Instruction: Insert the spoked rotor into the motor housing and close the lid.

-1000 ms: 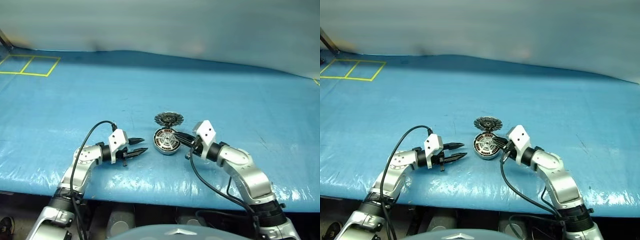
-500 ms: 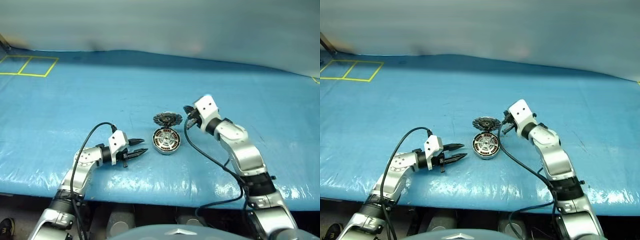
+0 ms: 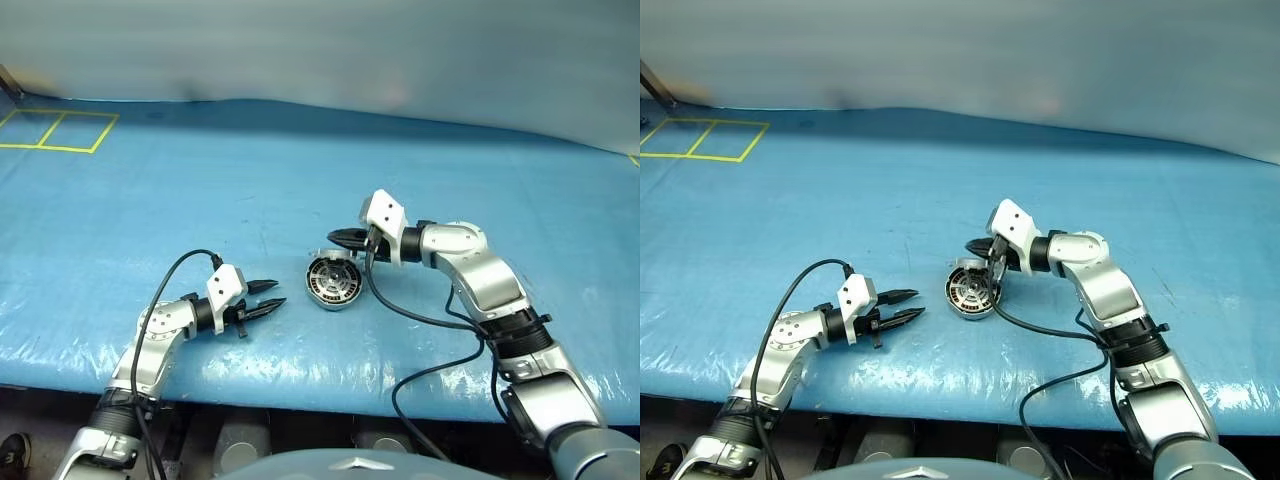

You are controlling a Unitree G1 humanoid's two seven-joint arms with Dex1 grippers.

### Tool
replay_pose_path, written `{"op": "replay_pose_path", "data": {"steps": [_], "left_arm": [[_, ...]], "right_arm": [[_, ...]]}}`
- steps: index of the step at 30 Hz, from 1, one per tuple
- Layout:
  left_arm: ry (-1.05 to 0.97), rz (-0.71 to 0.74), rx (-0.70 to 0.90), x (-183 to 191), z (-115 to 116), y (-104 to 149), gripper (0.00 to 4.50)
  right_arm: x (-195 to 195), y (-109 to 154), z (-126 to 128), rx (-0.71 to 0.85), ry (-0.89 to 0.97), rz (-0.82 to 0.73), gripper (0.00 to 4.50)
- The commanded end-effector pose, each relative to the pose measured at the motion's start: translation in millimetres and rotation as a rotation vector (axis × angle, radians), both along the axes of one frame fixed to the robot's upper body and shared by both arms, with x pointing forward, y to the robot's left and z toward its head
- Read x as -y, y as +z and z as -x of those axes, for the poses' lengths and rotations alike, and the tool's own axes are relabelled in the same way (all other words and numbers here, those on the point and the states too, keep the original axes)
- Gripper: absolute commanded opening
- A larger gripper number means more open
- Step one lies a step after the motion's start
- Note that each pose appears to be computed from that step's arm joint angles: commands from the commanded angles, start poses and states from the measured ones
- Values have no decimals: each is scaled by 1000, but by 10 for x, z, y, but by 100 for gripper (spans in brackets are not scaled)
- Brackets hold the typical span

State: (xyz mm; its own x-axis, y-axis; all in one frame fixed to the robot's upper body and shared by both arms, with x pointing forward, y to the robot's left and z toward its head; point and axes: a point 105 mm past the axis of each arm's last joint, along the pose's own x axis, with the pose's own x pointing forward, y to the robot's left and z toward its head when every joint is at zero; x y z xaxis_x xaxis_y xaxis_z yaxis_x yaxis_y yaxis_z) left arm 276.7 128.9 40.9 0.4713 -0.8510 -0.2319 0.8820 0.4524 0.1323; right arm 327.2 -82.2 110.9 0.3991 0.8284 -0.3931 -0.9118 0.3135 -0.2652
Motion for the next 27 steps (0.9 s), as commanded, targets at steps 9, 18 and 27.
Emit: {"op": "replay_pose_path", "data": {"steps": [9,18,27], "left_arm": [[-34,17,53,91,-54,141,180],[-45,20,47,108,-46,136,180],[-45,23,38,119,-30,113,180]], "right_arm": [[-20,-297,263,-20,-6,52,4],[20,-317,235,48,-195,-103,4],[61,-301,266,54,-307,-224,125]]}}
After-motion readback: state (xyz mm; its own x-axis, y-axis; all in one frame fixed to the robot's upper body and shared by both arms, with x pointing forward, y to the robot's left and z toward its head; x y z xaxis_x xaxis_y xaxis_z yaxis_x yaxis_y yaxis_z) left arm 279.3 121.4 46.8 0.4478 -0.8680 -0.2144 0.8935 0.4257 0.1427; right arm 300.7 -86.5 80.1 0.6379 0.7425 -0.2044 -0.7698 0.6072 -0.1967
